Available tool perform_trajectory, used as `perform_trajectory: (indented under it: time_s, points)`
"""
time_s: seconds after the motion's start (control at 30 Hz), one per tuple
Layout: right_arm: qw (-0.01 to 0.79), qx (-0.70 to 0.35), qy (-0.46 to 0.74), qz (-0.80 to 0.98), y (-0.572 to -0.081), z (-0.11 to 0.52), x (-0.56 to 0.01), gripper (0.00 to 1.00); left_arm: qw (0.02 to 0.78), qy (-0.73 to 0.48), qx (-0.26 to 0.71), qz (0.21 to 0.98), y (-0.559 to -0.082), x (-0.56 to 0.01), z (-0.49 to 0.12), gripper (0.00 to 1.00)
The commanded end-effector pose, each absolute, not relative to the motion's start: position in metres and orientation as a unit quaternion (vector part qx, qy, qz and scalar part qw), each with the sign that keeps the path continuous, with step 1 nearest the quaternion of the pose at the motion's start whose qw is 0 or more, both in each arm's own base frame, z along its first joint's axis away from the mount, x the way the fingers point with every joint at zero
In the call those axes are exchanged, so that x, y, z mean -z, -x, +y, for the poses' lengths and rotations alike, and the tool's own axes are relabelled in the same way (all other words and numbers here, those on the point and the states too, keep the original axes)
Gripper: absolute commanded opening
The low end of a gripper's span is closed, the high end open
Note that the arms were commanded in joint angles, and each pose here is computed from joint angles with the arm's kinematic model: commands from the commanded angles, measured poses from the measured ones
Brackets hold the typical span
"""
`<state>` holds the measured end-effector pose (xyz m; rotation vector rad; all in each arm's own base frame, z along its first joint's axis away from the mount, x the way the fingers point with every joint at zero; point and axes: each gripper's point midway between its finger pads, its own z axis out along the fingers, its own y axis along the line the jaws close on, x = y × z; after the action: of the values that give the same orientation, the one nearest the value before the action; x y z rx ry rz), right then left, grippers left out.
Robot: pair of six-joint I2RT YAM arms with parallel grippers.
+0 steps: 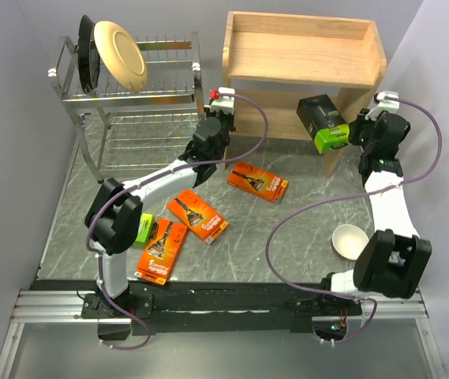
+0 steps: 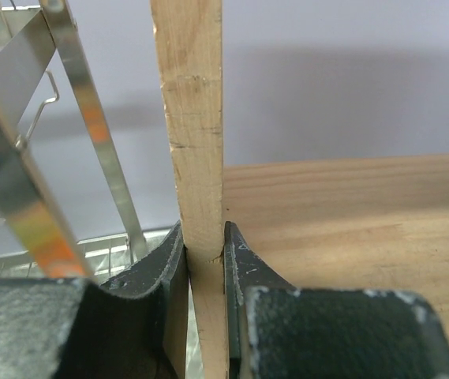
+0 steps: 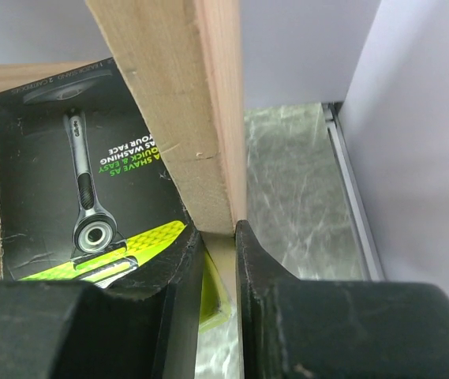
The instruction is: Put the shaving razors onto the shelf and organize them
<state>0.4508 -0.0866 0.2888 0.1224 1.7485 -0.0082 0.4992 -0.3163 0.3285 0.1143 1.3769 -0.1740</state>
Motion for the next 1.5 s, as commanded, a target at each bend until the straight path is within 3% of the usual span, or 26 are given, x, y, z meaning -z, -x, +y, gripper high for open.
perform_trajectory:
  time_s: [0.0,0.43,0.47,0.5,0.53,0.57,0.63,0.67,0.73,0.77,0.87,0.93,1.13,1.2,1.23,1.3,1.33,1.47]
  points:
    - [0.693,-0.02,-0.047,0.719,-0.429,-0.073,-0.343,0.0,0.762,-0.113,0.136,0.623,-0.454,-0.351,-0.349,0.01]
    - [0.688,-0.013,-0.06,0.724,-0.41,-0.078,-0.34,0.0,0.736,-0.122,0.15,0.649,-0.428,-0.338,-0.358,0.01]
    - [0.685,-0.02,-0.06,0.726,-0.409,-0.076,-0.338,0.01,0.734,-0.119,0.147,0.652,-0.427,-0.335,-0.356,0.06]
    - [0.683,-0.031,-0.063,0.727,-0.409,-0.073,-0.336,0.07,0.732,-0.115,0.145,0.656,-0.426,-0.335,-0.352,0.18]
    - [0.677,-0.044,-0.061,0.732,-0.408,-0.068,-0.335,0.2,0.723,-0.117,0.134,0.668,-0.425,-0.325,-0.348,0.35]
    - [0.675,-0.05,-0.061,0.733,-0.407,-0.066,-0.336,0.41,0.717,-0.121,0.128,0.674,-0.423,-0.321,-0.345,0.58]
    - [0.679,-0.057,-0.069,0.729,-0.402,-0.064,-0.343,0.53,0.71,-0.126,0.123,0.682,-0.414,-0.316,-0.335,0.69]
    - [0.682,-0.056,-0.073,0.725,-0.4,-0.064,-0.346,0.66,0.705,-0.135,0.124,0.686,-0.406,-0.319,-0.329,0.76]
    - [0.684,-0.059,-0.091,0.722,-0.39,-0.064,-0.353,0.73,0.683,-0.128,0.146,0.704,-0.393,-0.308,-0.325,0.95]
    - [0.682,-0.063,-0.096,0.722,-0.387,-0.062,-0.355,0.76,0.666,-0.14,0.155,0.716,-0.385,-0.3,-0.325,0.99]
    - [0.67,-0.085,-0.109,0.729,-0.373,-0.054,-0.359,0.77,0.651,-0.146,0.183,0.722,-0.365,-0.303,-0.328,0.99]
    - [0.662,-0.098,-0.129,0.732,-0.363,-0.05,-0.358,0.79,0.645,-0.17,0.223,0.711,-0.352,-0.309,-0.341,0.98]
    - [0.618,-0.12,-0.221,0.745,-0.357,-0.068,-0.333,0.79,0.646,-0.235,0.335,0.644,-0.34,-0.34,-0.402,0.62]
    - [0.607,-0.13,-0.249,0.743,-0.356,-0.075,-0.323,0.77,0.643,-0.237,0.346,0.641,-0.349,-0.339,-0.423,0.39]
    - [0.611,-0.139,-0.258,0.736,-0.354,-0.086,-0.323,0.75,0.642,-0.238,0.353,0.638,-0.35,-0.339,-0.433,0.21]
    - [0.607,-0.162,-0.276,0.727,-0.352,-0.093,-0.316,0.56,0.641,-0.238,0.36,0.635,-0.358,-0.334,-0.454,0.03]
    - [0.606,-0.167,-0.281,0.725,-0.352,-0.099,-0.313,0.41,0.651,-0.225,0.362,0.627,-0.363,-0.339,-0.459,0.01]
    - [0.591,-0.174,-0.291,0.732,-0.36,-0.11,-0.301,0.27,0.653,-0.2,0.364,0.633,-0.388,-0.321,-0.487,0.01]
